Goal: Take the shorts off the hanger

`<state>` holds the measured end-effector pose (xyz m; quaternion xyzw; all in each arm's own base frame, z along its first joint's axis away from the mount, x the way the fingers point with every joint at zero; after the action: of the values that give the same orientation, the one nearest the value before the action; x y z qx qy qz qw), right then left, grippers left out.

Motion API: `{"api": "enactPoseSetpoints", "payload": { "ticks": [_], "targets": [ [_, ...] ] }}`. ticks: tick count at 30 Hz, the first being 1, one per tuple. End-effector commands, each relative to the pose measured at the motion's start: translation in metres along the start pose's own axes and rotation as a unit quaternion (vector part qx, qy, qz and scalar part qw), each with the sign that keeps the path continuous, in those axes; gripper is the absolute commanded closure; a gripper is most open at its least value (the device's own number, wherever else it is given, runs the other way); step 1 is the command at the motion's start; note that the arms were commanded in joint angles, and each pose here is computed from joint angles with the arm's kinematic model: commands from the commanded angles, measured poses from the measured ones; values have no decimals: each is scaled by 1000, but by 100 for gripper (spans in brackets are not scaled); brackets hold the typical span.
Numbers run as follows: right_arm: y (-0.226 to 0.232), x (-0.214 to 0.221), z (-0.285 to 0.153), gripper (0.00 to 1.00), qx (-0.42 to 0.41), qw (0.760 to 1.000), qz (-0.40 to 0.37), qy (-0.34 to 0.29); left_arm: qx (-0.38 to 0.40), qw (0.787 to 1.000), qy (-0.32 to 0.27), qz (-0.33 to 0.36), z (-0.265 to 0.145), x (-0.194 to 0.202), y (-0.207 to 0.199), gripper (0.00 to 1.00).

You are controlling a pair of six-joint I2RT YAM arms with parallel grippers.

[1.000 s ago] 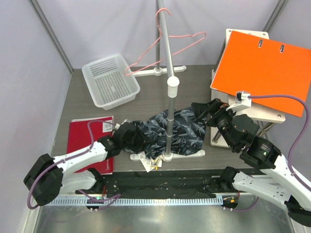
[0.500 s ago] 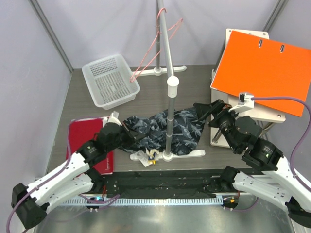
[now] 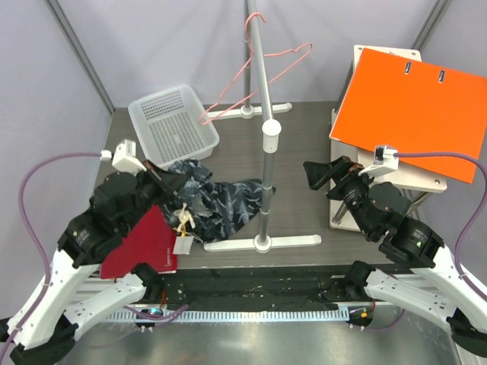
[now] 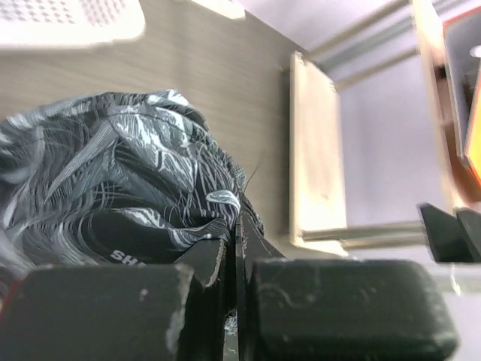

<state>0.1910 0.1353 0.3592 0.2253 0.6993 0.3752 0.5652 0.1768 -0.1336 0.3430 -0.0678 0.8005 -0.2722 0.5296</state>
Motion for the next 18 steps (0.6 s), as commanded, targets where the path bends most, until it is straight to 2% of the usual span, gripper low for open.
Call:
{"api": "enactPoseSetpoints", "payload": {
  "ticks": [1,3,7,12,13,14,15,17,18],
  "targets": [
    [7,-15,-3,5,-12,999,12,-32,-66,993,-50,87,-5,-49,6,100],
    [8,-17,-4,5,-13,999,13,-35,-80,990,-65,99,2,-68,2,100],
    [10,-21,-5,5,-16,999,10,-39,-54,987,-116,99,6,-125,-23,100],
    [16,-28,-10,5,-27,999,14,-42,-75,982,-150,93,30,-179,-18,100],
    [17,-30,-11,5,-29,999,16,-44,-54,983,-149,91,33,-186,-23,100],
    [18,-31,-13,5,-31,998,17,-45,-51,984,-152,82,38,-194,-22,100],
    [18,-33,-13,5,-32,998,19,-47,-52,980,-179,72,30,-217,-21,100],
    [19,-34,-15,5,-36,998,21,-49,-27,983,-176,46,45,-231,-22,100],
    [19,-35,-15,5,-36,998,22,-50,-31,978,-202,36,39,-249,-18,100]
  ]
}}
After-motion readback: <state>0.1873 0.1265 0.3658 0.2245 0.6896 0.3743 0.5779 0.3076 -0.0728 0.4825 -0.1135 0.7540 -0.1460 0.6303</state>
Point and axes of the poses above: each gripper's point midway between its finger pads, its own z axis out along the fingers, its own y axis along the line the jaws close on, x = y × z, the point moved 3 cm from there along -z, back along the fingers, and after that the axes turned 15 degrees about z, right-handed, at the moved point
